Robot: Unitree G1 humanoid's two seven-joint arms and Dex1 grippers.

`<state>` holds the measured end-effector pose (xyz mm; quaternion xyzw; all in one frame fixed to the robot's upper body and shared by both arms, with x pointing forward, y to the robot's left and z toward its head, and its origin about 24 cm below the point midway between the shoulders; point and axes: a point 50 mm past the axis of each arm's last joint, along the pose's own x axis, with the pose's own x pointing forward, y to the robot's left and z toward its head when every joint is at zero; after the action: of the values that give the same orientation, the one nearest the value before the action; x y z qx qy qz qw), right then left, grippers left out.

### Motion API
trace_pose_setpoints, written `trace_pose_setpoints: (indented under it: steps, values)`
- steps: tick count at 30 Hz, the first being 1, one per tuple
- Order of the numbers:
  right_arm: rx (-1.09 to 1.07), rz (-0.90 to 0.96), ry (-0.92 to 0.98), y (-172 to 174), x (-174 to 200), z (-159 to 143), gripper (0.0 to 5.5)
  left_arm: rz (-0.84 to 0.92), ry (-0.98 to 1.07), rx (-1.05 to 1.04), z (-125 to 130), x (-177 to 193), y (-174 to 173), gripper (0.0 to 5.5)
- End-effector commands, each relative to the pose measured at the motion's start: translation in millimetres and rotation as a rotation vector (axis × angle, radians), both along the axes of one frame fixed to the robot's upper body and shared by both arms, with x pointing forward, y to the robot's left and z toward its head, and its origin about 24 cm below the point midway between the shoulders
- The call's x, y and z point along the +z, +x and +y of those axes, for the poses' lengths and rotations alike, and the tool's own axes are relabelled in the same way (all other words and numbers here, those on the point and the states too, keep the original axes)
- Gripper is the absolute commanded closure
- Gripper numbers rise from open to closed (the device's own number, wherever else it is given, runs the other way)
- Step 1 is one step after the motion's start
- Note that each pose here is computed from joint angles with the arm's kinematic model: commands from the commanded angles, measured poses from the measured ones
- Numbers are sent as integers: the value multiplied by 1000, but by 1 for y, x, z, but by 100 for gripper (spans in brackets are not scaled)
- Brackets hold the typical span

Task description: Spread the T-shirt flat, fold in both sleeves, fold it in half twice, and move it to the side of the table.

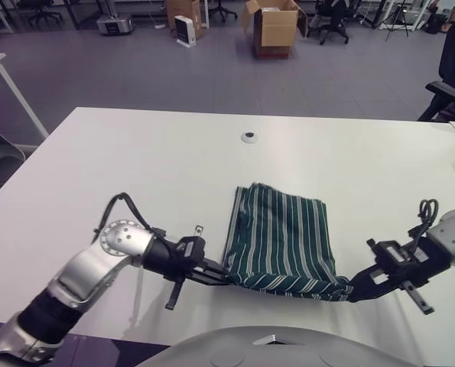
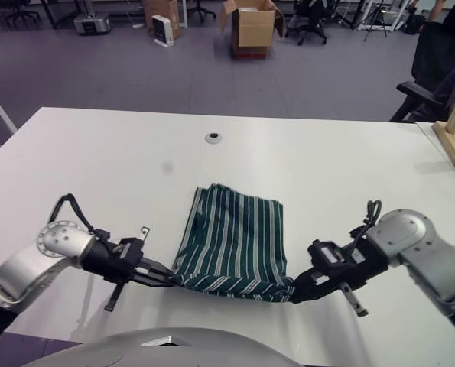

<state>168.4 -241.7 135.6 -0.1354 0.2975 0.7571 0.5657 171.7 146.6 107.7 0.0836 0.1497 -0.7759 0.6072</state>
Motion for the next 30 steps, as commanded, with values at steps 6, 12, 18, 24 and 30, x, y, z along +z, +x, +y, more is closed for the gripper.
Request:
trace_pose_setpoints:
  steps: [6,12,18,24,30]
  values:
    - [-248,47,70,76,15,-10,540,-64,-12,270,-8,8,95,550]
    - [-475,72,-76,114,-38,-29,541,-74,108,360,-18,-41,133,550]
    - [-704,-81,-75,136,-49,-31,439,-133,34,619,-26,-54,161,478]
    - [-594,-347,-234,114,-53,-40,389,-65,-157,571,-25,-43,137,387]
    - [-741,-453,-217,121,-60,-32,389,71,-93,273,-52,-53,96,341]
